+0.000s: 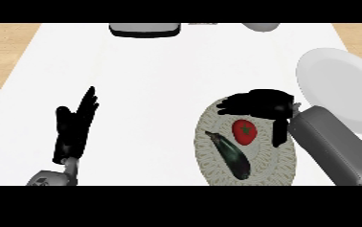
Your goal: Pick the tomato from the placemat and place it in the plate
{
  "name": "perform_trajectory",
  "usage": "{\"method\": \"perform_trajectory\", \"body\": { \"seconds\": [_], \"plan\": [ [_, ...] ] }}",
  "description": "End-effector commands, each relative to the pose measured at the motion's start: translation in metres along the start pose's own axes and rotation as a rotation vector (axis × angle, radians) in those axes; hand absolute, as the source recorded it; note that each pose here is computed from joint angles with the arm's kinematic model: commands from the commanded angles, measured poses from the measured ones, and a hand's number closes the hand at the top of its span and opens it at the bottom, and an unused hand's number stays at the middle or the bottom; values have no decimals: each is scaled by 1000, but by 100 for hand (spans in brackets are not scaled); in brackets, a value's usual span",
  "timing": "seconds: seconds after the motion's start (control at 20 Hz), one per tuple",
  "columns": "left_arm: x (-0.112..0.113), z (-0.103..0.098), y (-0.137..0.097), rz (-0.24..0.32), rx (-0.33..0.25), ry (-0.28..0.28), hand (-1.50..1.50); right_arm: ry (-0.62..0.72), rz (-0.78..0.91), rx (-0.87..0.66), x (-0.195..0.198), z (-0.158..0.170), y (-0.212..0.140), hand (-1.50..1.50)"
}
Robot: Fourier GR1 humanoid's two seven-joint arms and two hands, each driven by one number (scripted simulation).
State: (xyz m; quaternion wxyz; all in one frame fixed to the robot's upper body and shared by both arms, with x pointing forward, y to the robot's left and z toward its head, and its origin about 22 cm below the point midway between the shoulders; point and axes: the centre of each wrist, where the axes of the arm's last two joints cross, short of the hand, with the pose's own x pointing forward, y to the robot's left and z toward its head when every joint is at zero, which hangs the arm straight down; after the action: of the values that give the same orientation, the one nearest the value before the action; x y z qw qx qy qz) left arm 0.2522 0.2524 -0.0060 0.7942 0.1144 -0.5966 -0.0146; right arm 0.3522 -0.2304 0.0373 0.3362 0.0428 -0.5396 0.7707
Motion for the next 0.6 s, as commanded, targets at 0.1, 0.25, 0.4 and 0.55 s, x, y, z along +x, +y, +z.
{"method": "perform_trajectory", "body": {
  "seconds": [0.1, 0.25, 0.4, 0.55],
  "plan": [
    [-6, 9, 6, -7, -8, -2, 0, -37, -44, 37, 6, -17, 13, -150],
    [-7, 1, 6, 11, -16, -4, 0, -27, -49, 38, 2, -21, 22, -150],
    [3, 7, -27, 1, -8, -1, 0, -22, -21, 65, 1, -29, 24, -150],
    [4, 4, 1, -8, -1, -13, 0, -12, -32, 67, -12, -28, 33, -150]
  ]
}}
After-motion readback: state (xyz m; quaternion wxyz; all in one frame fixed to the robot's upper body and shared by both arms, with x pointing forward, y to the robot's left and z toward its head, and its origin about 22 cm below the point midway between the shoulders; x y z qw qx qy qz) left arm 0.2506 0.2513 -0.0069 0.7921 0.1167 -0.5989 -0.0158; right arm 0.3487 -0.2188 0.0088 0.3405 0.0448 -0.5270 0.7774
